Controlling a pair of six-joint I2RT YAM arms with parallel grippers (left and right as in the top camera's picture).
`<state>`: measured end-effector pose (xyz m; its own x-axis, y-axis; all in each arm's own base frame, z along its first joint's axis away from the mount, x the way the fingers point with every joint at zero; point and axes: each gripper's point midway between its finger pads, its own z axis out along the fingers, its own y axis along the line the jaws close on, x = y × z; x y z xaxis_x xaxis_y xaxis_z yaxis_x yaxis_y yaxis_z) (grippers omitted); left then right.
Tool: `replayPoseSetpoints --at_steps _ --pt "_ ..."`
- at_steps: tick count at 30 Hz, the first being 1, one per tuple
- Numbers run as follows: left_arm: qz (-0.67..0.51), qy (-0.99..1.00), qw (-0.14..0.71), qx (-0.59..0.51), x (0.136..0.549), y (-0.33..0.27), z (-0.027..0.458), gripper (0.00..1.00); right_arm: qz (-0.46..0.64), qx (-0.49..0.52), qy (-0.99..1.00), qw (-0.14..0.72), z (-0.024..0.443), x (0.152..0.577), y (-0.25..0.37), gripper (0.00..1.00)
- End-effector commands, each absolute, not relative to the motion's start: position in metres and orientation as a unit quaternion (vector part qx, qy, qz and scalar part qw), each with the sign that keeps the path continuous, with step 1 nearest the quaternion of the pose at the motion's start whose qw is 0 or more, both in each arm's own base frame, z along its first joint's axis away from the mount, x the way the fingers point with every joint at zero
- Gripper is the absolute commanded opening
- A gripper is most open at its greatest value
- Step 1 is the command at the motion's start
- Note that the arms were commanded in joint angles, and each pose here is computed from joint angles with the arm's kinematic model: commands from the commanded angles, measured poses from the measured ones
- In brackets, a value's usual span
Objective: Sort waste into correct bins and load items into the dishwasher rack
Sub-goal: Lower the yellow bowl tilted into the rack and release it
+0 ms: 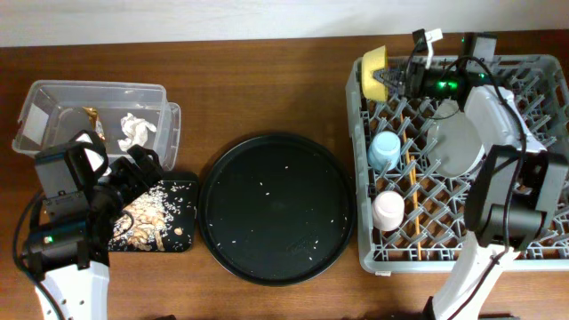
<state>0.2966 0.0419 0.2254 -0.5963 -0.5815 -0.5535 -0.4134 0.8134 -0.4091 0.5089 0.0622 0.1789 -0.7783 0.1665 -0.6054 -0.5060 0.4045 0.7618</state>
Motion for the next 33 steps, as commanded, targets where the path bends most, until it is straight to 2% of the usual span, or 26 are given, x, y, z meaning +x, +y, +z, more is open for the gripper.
replayPoseSetpoints --at_steps 1,3,7,10,14,18,21,23,27,28,29,30,33 --pt "-0.116 0.883 0.362 -0.277 0.297 0.044 0.233 0.99 0.502 -0.017 0.820 0.274 0.152 0.511 0.035 0.04" --pt "-0.116 0.883 0.362 -0.277 0.297 0.044 0.233 0.99 0.465 0.011 0.846 0.261 0.140 0.509 0.026 0.04" --pt "-0.116 0.883 0.362 -0.277 0.297 0.044 0.233 0.99 0.328 0.050 0.901 0.279 0.153 0.505 -0.006 0.04" --pt "-0.116 0.883 0.362 -0.277 0.297 0.044 0.233 0.99 0.236 0.083 0.929 0.271 0.161 0.487 -0.030 0.05" --pt "-0.116 0.883 0.362 -0.277 0.297 0.044 0.233 0.99 0.175 0.108 0.946 0.249 0.176 0.457 -0.044 0.09" --pt "-0.116 0.883 0.362 -0.277 0.297 0.044 0.233 0.99 0.170 0.128 0.962 0.172 0.167 0.418 -0.039 0.15" --pt "-0.116 0.883 0.362 -0.277 0.297 0.044 0.233 0.99 0.174 0.119 0.956 0.201 0.186 0.423 -0.038 0.18" --pt "-0.116 0.883 0.362 -0.277 0.297 0.044 0.233 0.99 0.229 0.058 0.945 0.228 0.204 0.429 -0.013 0.18" --pt "-0.116 0.883 0.362 -0.277 0.297 0.044 0.233 0.99 0.232 0.007 0.948 0.218 0.203 0.426 0.020 0.20" --pt "-0.116 0.883 0.362 -0.277 0.297 0.044 0.233 0.99 0.203 0.006 0.955 0.214 0.200 0.424 0.018 0.26" --pt "-0.116 0.882 0.362 -0.277 0.297 0.044 0.233 0.99 0.167 0.020 0.963 0.210 0.199 0.421 0.011 0.44" --pt "-0.116 0.883 0.362 -0.277 0.297 0.044 0.233 0.99 0.140 0.050 0.967 0.205 0.200 0.416 0.003 0.97" --pt "-0.116 0.883 0.362 -0.277 0.297 0.044 0.233 0.99 0.127 0.055 0.969 0.207 0.200 0.416 0.001 0.98"
